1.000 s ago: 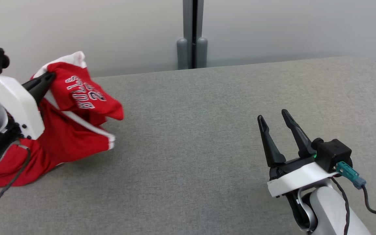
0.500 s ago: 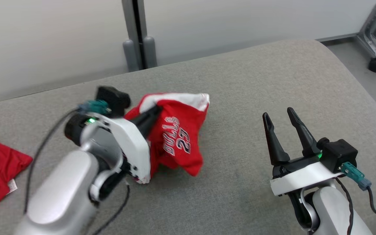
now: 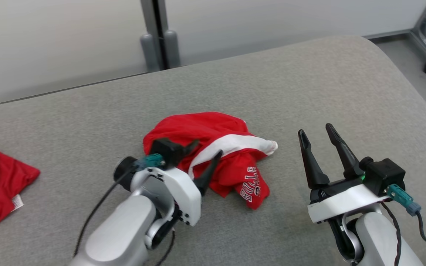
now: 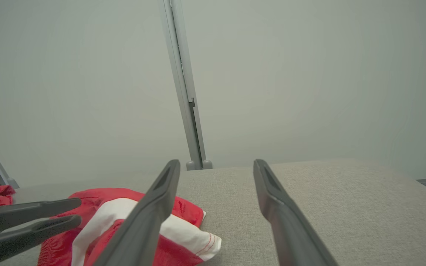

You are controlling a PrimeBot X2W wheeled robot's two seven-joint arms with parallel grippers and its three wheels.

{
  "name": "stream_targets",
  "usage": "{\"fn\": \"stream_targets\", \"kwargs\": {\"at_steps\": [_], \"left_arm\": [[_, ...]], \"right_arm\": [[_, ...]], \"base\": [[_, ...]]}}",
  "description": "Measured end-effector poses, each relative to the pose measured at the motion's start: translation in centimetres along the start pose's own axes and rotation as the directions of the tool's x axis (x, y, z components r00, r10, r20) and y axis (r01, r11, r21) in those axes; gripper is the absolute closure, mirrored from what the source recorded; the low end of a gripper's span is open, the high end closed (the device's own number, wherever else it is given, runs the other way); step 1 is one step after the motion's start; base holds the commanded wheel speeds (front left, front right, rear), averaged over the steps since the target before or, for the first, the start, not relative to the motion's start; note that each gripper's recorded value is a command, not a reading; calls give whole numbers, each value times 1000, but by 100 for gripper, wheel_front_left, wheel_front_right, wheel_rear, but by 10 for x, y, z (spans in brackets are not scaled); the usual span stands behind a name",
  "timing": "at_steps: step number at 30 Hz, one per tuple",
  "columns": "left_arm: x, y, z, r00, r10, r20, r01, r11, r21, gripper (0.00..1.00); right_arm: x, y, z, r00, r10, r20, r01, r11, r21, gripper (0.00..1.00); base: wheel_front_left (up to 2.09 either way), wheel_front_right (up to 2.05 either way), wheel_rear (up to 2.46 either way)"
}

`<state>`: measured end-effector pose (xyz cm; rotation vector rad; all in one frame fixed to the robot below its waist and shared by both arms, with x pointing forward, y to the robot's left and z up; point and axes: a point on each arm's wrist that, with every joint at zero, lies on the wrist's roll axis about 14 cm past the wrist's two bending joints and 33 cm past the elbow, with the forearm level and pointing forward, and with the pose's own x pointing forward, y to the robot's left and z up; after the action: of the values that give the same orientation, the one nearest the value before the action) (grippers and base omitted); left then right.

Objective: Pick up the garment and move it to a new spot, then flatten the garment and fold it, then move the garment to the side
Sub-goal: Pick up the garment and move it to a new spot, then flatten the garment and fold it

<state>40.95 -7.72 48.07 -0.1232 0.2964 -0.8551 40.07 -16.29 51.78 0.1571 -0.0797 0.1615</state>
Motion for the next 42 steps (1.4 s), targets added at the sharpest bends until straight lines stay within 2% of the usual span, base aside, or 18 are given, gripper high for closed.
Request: {"fn": "stream_targets", "kwargs": {"at_steps": [3,6,13,14,21,26,30,34,37,42], "left_arm": [[-17,26,24,992,76,98,-78,997,15,0],[-44,55,48,963,174,204,-184,982,34,0],[-120,101,51,858,399,323,-415,909,-21,0],[-120,101,51,858,399,323,-415,909,-21,0],[-171,113,29,751,567,338,-546,821,-166,0],[-182,111,14,733,600,319,-574,798,-183,0],[-188,110,19,704,621,344,-594,781,-192,0],[-192,108,14,695,635,338,-608,769,-196,0],[-188,106,9,710,625,326,-599,779,-188,0],[-163,93,-20,810,558,178,-532,828,-175,0]], "right_arm": [[5,10,2,999,33,7,-33,999,1,0],[6,17,1,999,54,8,-54,999,6,0],[-2,21,7,997,73,21,-73,997,-12,0],[-2,21,7,997,73,21,-73,997,-12,0],[-14,15,10,998,54,32,-54,999,-9,0],[-17,13,12,998,40,43,-40,999,-2,0],[-19,13,12,998,40,43,-40,999,-4,0],[-23,12,8,999,31,28,-31,1000,2,0],[-24,11,7,999,25,26,-25,1000,5,0],[-23,10,5,1000,21,21,-21,1000,6,0]], "base": [[0,0,0],[0,0,0],[0,0,0],[0,0,0],[0,0,0],[0,0,0],[0,0,0],[0,0,0],[0,0,0],[0,0,0]]}}
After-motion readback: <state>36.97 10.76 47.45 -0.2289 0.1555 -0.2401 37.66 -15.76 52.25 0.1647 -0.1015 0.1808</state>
